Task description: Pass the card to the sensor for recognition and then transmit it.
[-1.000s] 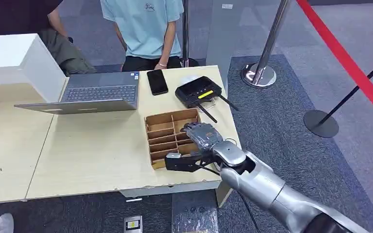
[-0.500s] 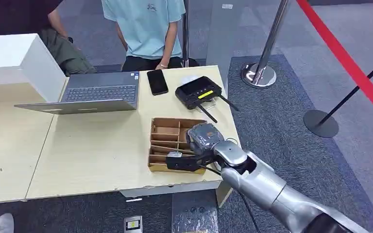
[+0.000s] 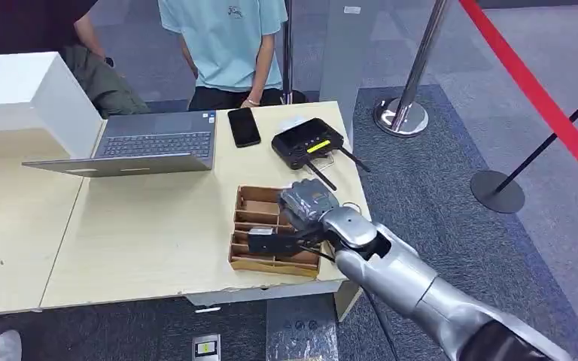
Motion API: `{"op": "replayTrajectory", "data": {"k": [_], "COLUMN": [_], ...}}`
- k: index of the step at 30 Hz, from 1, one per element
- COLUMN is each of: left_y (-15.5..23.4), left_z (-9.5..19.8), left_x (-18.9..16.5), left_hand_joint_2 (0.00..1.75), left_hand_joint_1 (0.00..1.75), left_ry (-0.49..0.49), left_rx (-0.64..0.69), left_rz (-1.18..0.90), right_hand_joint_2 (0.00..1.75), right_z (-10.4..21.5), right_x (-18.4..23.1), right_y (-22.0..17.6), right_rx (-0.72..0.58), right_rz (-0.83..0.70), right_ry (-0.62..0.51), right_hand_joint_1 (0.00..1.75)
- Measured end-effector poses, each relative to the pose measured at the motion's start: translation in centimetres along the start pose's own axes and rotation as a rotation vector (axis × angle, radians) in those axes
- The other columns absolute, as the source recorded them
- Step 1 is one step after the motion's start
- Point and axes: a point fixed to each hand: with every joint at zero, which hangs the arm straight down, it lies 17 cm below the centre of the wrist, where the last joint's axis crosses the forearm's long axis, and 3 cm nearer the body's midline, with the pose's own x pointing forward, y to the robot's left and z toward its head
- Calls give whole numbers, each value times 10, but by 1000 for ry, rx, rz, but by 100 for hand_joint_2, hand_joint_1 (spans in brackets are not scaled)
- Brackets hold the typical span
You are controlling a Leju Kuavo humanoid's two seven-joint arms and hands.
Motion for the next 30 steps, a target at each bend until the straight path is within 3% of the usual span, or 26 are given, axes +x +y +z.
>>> {"op": "replayTrajectory", "data": {"k": [5,6,7,10,11,13,15,18,30], "left_y": [0,0,0,-1,-1,-1,-1,-1,-2], "left_z": [0,0,0,0,0,0,0,0,0], "left_x": [1,1,1,1,0,0,0,-1,0], "left_hand_joint_2": [175,175,175,175,175,175,175,175,175], "left_hand_joint_1": [0,0,0,0,0,0,0,0,0], "left_ry": [-1,-1,-1,-1,0,0,0,0,-5], "left_rx": [0,0,0,-3,-3,-4,-5,-6,-6], "left_rz": [0,1,2,10,11,16,18,20,22], "right_hand_joint_2": [175,175,175,175,175,175,175,175,175], "right_z": [-9,-9,-10,-11,-11,-10,-8,-4,18], "right_x": [13,14,15,17,16,13,9,3,-32], "right_y": [-12,-13,-14,-16,-16,-13,-8,1,33], "right_rx": [-22,-23,-25,-28,-25,-10,7,28,101], "right_rz": [-3,-5,-6,-8,-7,-4,2,5,25], "right_ry": [-23,-25,-29,-32,-32,-21,-12,2,73], "right_hand_joint_1": [175,164,164,86,49,40,16,5,10]}}
